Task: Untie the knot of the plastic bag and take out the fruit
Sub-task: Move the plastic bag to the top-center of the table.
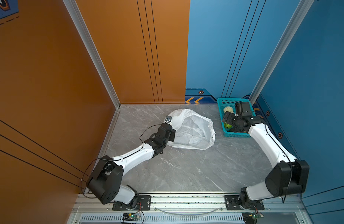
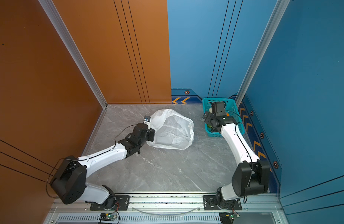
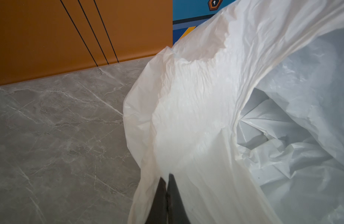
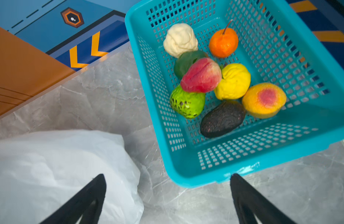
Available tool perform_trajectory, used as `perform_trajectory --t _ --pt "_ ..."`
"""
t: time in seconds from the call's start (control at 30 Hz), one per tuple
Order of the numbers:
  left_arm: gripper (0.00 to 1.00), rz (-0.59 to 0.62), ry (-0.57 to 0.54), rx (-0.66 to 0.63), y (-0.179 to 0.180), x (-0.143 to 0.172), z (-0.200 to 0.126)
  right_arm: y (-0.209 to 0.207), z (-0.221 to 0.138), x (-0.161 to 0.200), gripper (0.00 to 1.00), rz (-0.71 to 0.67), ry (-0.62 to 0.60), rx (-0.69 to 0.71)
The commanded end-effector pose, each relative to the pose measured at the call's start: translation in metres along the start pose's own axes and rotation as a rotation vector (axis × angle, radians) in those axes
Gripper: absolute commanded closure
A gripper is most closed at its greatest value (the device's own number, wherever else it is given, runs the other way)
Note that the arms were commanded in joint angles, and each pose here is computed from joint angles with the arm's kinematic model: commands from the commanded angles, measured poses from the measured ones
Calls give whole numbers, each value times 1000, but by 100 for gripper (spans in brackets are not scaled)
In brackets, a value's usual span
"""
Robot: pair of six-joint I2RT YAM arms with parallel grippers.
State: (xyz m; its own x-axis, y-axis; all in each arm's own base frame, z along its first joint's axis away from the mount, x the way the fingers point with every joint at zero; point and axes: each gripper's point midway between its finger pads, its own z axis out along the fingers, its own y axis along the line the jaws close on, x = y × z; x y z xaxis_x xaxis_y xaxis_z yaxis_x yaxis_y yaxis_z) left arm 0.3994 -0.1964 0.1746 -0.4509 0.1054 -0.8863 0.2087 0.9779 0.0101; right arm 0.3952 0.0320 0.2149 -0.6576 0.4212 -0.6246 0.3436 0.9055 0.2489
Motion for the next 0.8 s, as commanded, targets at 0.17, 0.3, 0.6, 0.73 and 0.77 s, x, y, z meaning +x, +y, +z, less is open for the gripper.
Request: perform_trajectory --t 0.17,0.3,0.6,0.73,0.77 --pt "100 -11 -114 41 -4 -51 40 -11 -33 56 0 47 34 19" --pt "100 -15 -120 59 -6 -55 52 -15 -38 66 0 40 40 16" --pt "21 -28 -123 148 -18 -55 28 -18 -39 67 0 4 33 20" --pt "2 -41 -90 190 -25 -38 6 -19 -39 65 0 -8 24 13" --pt "2 -39 -87 201 -28 -35 -1 -19 -39 66 0 -11 23 12"
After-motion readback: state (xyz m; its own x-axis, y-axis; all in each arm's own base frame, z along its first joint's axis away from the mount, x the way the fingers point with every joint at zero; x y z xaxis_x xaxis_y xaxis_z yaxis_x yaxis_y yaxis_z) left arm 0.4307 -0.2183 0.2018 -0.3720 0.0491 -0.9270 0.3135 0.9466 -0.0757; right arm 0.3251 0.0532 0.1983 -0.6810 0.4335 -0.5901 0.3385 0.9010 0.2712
